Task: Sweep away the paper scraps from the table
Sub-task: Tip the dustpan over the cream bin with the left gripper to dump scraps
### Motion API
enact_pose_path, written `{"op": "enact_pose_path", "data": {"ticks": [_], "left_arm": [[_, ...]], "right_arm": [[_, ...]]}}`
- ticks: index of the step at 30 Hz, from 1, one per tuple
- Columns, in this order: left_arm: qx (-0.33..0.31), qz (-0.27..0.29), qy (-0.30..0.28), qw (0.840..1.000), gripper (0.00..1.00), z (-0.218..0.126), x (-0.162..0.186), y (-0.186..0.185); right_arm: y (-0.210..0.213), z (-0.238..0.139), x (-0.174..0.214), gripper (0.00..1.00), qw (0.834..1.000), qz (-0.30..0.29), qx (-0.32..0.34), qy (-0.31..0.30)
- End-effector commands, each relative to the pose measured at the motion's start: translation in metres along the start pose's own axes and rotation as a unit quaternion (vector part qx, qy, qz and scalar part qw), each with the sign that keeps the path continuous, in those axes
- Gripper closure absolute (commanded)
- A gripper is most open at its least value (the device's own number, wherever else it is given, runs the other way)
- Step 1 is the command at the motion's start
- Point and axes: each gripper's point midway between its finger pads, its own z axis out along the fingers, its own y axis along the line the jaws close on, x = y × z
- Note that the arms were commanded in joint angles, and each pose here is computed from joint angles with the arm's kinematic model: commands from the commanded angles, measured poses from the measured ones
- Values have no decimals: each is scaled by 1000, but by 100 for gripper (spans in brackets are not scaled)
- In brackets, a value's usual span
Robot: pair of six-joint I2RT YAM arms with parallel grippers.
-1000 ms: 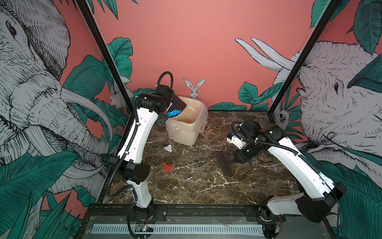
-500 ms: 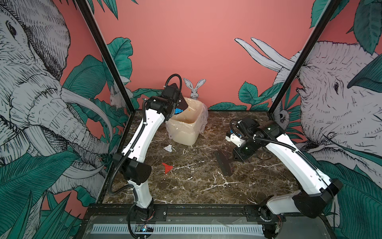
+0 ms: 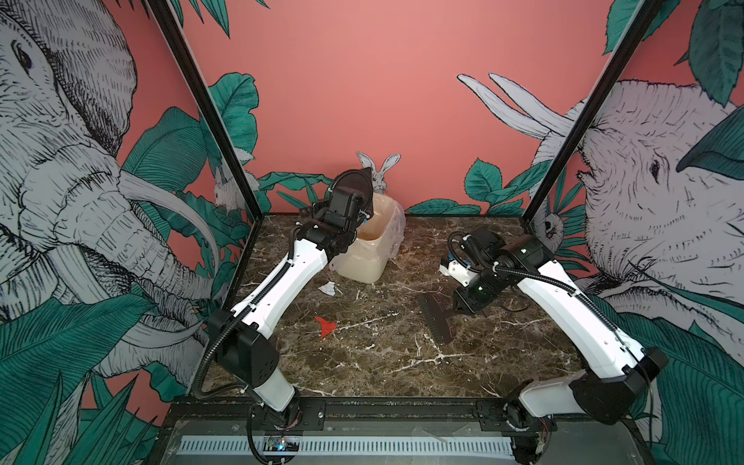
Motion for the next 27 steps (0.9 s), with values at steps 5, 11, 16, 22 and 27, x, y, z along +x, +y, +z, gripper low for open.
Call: {"op": "enact_pose_path", "data": {"ticks": [5, 11, 16, 22, 27], "left_arm": [[-80, 19, 10, 997, 100, -11, 10, 36], [-120, 50, -12, 991, 100, -18, 2, 46], [-135, 65, -23, 988, 100, -21, -1, 53], [-135, 71, -20, 988, 100, -23, 3, 54], [-130, 24, -26, 991, 100, -32, 14, 62]], "right_arm": [[2, -3, 4, 100, 1000, -1, -5, -4], [2, -5, 5, 100, 1000, -1, -5, -6], [2, -7, 5, 100, 1000, -1, -3, -9], [2, -8, 7, 100, 1000, -1, -2, -11], [1, -9, 7, 100, 1000, -2, -1, -14]]}}
